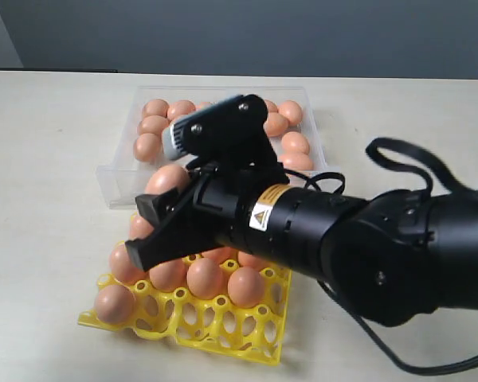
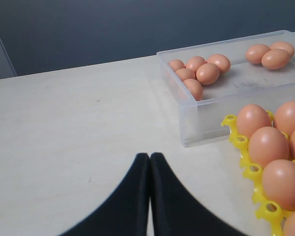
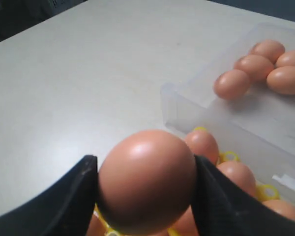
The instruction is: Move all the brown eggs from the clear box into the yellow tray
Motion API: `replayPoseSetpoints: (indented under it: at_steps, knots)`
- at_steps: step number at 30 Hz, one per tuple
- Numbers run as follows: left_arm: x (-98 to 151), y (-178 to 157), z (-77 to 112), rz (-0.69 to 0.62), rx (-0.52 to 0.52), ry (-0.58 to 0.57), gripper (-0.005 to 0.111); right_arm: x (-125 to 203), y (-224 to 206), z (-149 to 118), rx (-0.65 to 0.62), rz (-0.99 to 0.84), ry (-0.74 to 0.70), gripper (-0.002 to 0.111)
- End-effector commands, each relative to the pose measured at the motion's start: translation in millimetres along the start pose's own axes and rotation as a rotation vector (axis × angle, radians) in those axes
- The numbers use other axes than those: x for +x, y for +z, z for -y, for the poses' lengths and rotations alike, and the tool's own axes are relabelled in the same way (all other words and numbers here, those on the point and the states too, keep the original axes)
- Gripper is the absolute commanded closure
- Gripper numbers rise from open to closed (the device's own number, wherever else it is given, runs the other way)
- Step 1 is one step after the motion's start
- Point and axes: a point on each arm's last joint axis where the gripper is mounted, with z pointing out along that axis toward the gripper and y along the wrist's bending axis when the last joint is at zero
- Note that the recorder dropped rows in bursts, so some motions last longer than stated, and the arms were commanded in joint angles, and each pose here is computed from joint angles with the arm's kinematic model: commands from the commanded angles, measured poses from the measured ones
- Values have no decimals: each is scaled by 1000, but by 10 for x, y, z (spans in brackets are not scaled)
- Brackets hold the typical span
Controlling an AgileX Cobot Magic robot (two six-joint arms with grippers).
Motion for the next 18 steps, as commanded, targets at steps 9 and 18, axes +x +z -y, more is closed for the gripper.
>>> replayPoseSetpoints:
  at_steps: [9, 18]
  knots:
    - [3, 0, 3, 10, 4, 1, 106, 505, 238, -355, -67, -139, -49, 108]
    - [3, 0, 3, 10, 4, 1, 106, 638, 290, -339, -47, -213, -15, 108]
